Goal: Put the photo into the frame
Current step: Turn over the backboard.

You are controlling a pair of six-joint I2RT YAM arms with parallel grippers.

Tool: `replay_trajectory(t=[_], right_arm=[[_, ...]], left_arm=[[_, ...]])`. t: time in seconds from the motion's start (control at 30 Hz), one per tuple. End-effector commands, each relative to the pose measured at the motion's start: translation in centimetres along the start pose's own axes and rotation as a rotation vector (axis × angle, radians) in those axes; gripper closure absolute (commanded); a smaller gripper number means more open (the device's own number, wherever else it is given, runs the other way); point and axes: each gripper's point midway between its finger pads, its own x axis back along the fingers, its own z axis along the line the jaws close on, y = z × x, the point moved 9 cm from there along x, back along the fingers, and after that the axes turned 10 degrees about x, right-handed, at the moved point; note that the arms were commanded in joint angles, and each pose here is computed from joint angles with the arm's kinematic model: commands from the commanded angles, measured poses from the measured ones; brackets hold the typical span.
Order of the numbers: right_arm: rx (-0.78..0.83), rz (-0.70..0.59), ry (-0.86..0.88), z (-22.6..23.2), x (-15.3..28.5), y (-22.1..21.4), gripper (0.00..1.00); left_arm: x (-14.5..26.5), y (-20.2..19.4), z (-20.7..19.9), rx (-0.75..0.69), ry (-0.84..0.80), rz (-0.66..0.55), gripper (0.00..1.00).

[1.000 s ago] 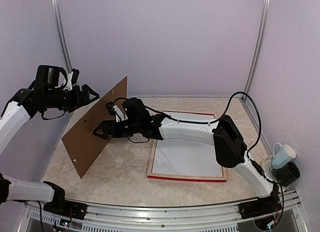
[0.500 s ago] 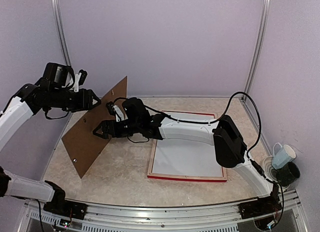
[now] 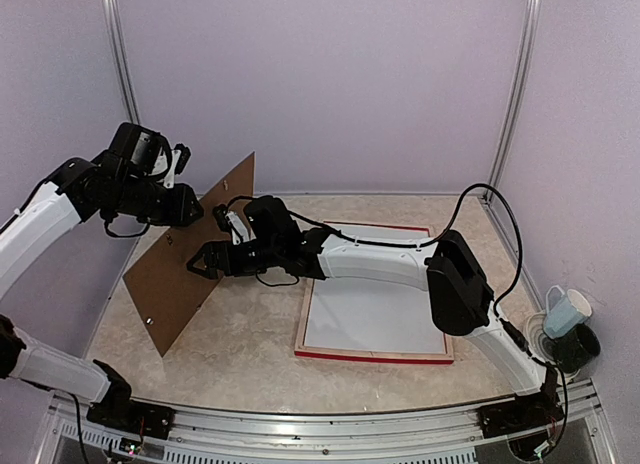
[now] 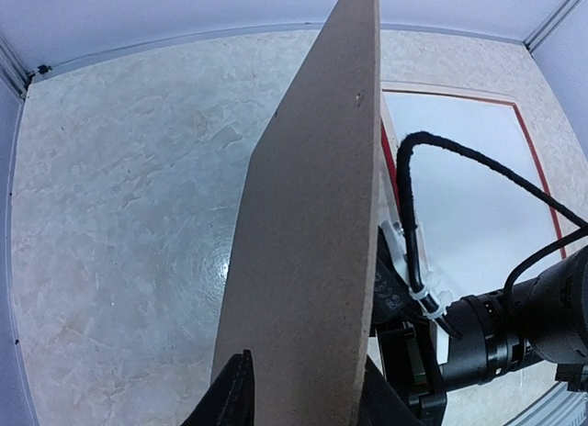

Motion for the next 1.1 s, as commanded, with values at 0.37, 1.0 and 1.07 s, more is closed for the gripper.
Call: replay_trajectory(t=[0.37,1.0,1.07], right_arm=[[0.036,0.002,0.001,0.8,0.0,0.3,0.01],[0.119,0.011,-0.080,1.5,2.3,0.9,0.01],[0.155,0.014,-0.106,1.8,3.2,1.2,0.01]], left_arm=[[-0.3,0.4,-1.1,-0.069,0.088,0.011,0.75],[0.3,2.4,-1.2,-0.030,0.083,-0.064,1.00],[0.9,3.1,-1.2,-0.010,0.070,-0.101,1.00]])
